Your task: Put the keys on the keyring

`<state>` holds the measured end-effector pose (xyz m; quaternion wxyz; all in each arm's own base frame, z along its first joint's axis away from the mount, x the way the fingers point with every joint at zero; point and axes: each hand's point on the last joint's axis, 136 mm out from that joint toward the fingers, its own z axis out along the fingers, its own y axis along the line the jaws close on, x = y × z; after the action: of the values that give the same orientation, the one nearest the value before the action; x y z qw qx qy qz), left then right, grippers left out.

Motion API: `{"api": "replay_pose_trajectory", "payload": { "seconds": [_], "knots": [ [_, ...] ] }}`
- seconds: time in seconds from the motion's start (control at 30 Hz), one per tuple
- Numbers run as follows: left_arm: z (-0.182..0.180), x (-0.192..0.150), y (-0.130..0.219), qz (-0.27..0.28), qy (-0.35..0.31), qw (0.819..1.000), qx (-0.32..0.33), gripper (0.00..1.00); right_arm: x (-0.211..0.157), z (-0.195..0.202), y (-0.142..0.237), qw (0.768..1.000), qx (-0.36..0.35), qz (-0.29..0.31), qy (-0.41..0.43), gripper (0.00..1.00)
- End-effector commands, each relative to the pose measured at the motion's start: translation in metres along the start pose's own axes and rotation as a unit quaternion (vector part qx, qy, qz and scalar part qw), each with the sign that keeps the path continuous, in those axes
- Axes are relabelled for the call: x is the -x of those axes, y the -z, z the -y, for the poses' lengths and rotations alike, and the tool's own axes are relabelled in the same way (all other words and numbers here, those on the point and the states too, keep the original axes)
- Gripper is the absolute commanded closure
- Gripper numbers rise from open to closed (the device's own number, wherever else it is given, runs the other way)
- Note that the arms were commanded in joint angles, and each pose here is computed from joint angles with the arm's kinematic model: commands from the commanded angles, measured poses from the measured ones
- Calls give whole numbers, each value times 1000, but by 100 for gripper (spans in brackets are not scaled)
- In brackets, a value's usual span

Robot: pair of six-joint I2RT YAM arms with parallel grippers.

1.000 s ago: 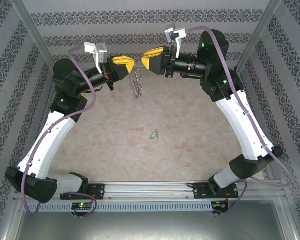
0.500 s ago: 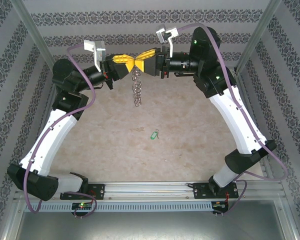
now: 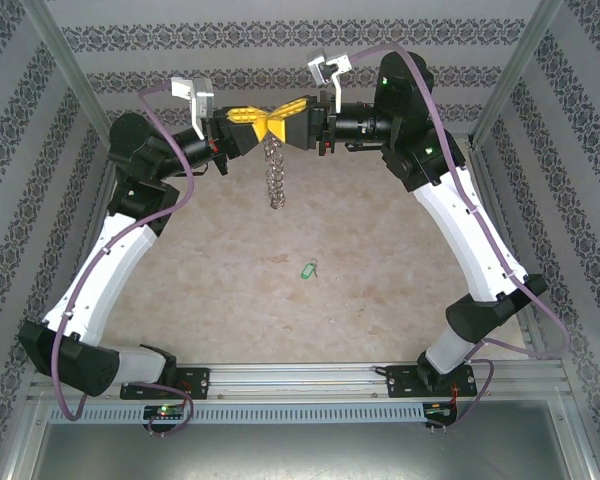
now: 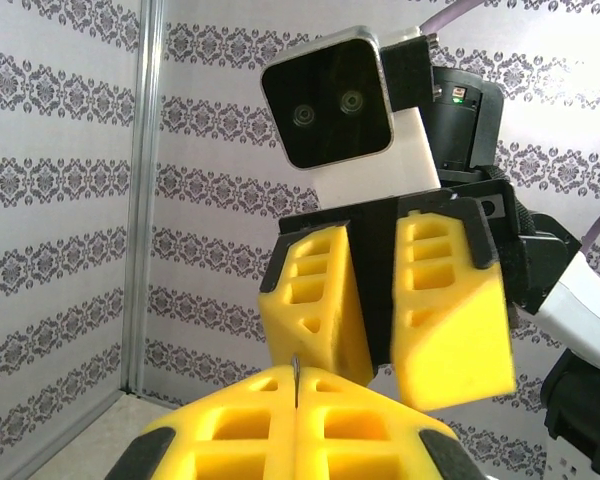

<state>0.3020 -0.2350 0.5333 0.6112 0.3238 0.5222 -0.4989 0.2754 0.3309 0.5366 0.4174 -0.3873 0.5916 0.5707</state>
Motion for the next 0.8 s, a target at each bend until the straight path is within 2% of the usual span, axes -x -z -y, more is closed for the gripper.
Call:
{"api": "replay_pose_trajectory", "payload": {
  "seconds": [0.0,0.1,0.37,0.53,0.77],
  "knots": [
    [22,32,2,34,-48,998,-31,100,6,-4,9,1000,-8,12,23,67],
    [22,33,1,34,-47,998,-33,100,7,-1,15,999,-21,19,25,64],
    [24,37,0,35,-44,998,-41,100,2,13,22,998,-48,28,16,62],
    [24,36,0,33,-39,998,-45,100,6,16,17,999,-36,35,16,63],
    [22,31,-1,29,-31,998,-43,100,3,0,1,999,25,15,16,65]
  ]
}}
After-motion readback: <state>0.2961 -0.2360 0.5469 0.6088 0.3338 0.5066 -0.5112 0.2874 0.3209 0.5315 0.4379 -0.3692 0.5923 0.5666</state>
